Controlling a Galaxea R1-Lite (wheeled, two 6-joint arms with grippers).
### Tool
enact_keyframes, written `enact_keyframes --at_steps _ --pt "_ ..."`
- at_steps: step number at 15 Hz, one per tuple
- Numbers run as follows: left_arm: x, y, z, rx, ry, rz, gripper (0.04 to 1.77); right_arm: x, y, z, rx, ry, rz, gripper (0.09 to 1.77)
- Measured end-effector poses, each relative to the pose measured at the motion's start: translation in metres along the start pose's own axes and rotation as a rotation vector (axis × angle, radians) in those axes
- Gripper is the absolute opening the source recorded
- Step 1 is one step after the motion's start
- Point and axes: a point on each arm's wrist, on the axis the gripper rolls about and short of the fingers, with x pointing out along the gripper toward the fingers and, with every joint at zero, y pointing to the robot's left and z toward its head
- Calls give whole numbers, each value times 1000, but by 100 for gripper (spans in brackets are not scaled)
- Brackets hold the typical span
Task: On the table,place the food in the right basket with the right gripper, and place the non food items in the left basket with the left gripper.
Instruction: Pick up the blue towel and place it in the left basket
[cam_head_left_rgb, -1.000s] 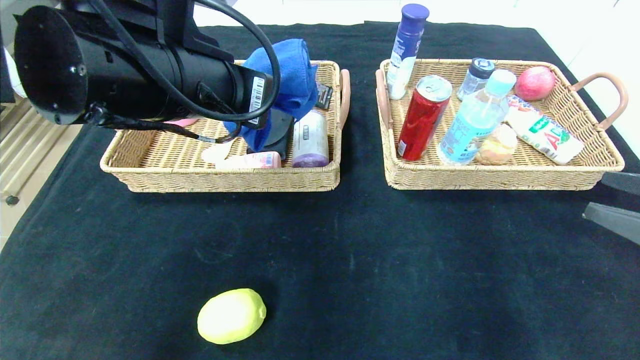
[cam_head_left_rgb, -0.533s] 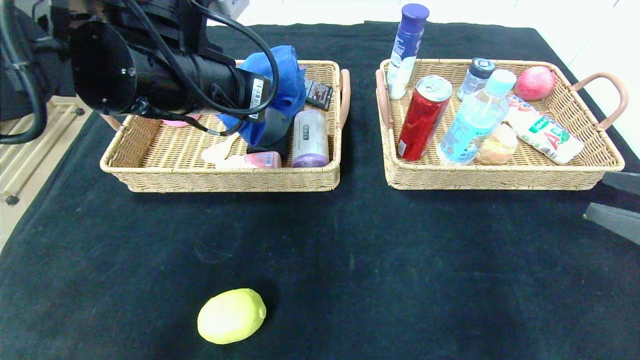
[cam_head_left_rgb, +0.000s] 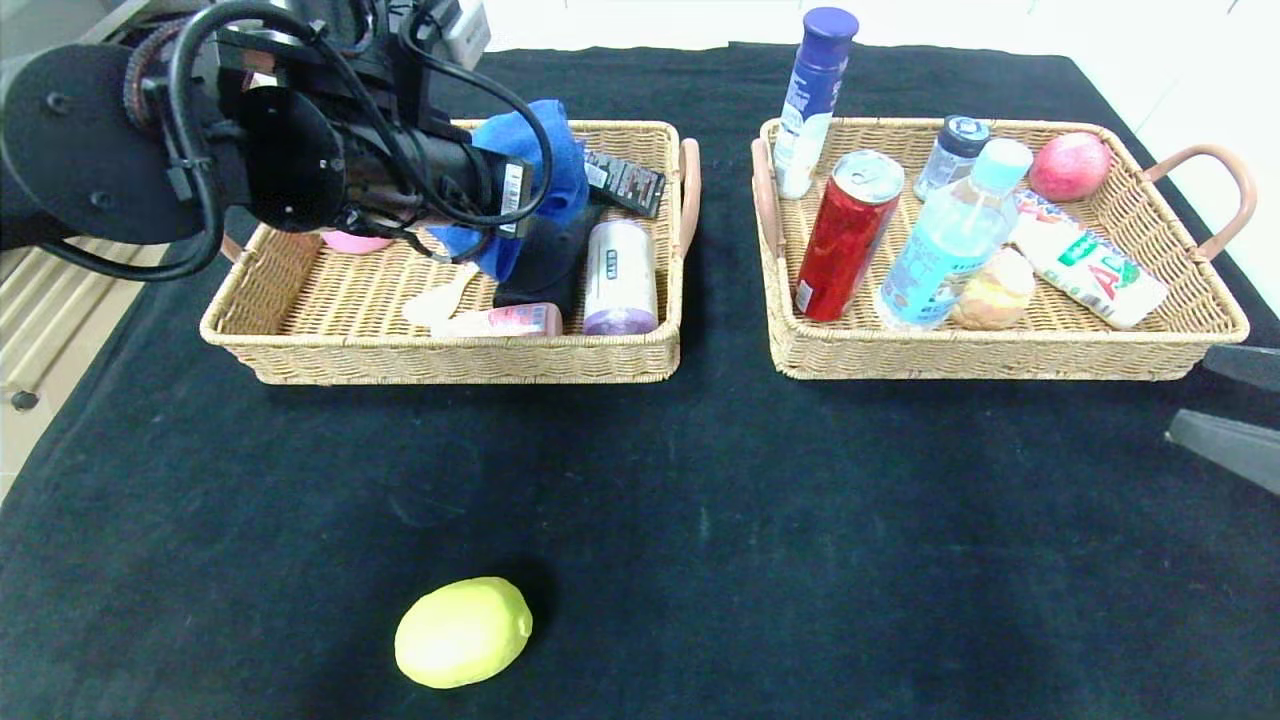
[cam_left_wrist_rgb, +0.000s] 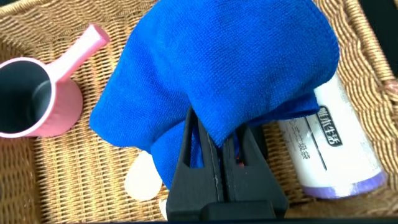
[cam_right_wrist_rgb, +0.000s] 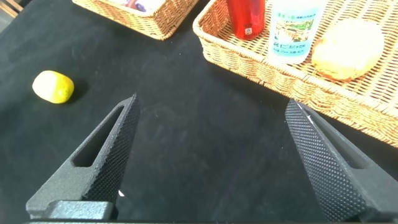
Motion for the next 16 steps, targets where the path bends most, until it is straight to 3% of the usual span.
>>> enact_keyframes --at_steps 4,7,11,16 --pt "6 -4 -5 3 12 -4 71 0 0 0 -1 1 0 171" --pt "7 -5 -6 5 17 -6 102 0 0 -1 0 1 0 171" --pt "5 -3 -6 2 16 0 130 0 0 0 -1 1 0 171" --pt "2 -3 -5 3 17 -2 149 0 0 0 -2 -1 0 171"
